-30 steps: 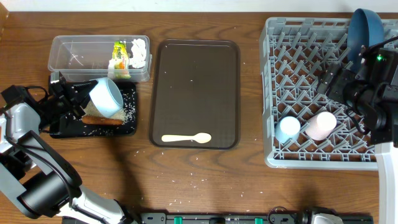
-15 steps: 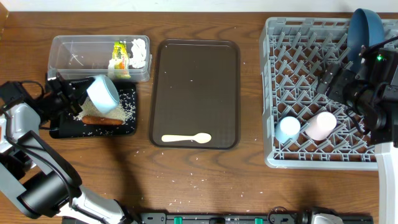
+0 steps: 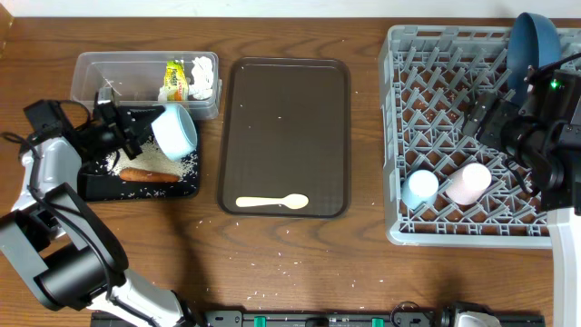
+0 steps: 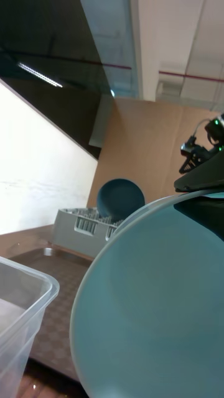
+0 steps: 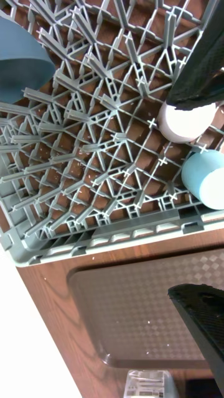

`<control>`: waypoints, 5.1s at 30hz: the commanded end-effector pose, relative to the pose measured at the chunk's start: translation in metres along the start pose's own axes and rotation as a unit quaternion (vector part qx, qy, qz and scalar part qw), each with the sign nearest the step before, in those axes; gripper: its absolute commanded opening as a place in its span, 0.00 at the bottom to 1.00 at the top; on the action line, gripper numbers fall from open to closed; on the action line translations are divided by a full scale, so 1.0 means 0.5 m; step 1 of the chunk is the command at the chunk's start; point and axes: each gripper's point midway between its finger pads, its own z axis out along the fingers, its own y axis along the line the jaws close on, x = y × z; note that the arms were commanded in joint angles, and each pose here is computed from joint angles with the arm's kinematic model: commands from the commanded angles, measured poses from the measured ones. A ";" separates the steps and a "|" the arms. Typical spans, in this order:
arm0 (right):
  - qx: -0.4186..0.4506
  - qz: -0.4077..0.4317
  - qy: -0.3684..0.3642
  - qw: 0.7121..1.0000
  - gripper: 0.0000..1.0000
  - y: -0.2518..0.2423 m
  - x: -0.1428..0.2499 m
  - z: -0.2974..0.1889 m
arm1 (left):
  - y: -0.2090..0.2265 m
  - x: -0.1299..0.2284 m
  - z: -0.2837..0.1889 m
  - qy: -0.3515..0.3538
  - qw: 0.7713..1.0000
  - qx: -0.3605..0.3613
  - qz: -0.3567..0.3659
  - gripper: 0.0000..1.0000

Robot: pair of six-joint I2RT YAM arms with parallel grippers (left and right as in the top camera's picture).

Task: Sort waste into correct bins and load items into the dishwasher rack
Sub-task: 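Tip the bowl over the black tray to pour out the rice, then carry the empty bowl right and set it on the brown tray, then grasp the bowl rim with the right gripper and lift it, then carry the bowl into the dish rack beside the blue plate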

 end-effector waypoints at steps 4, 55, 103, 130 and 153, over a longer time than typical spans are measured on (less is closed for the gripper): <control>0.001 -0.005 -0.005 1.000 0.88 -0.003 -0.006 -0.007 | -0.027 0.006 -0.012 0.006 1.000 0.024 0.005 0.06; -0.152 -0.108 0.055 0.981 0.86 0.293 0.088 0.122 | 0.022 0.224 0.307 -0.087 0.737 -0.475 0.474 0.65; 0.087 -0.140 -0.070 0.984 0.01 0.270 -0.032 0.266 | -0.127 0.163 0.030 -0.260 0.750 -0.466 0.392 0.89; 0.568 -0.287 -0.107 0.764 0.01 -0.063 -0.184 0.283 | -0.127 0.163 0.030 -0.260 0.750 -0.466 0.392 0.89; 0.492 -0.359 -0.063 0.791 0.01 0.010 -0.107 0.368 | -0.127 0.163 0.030 -0.260 0.750 -0.466 0.392 0.89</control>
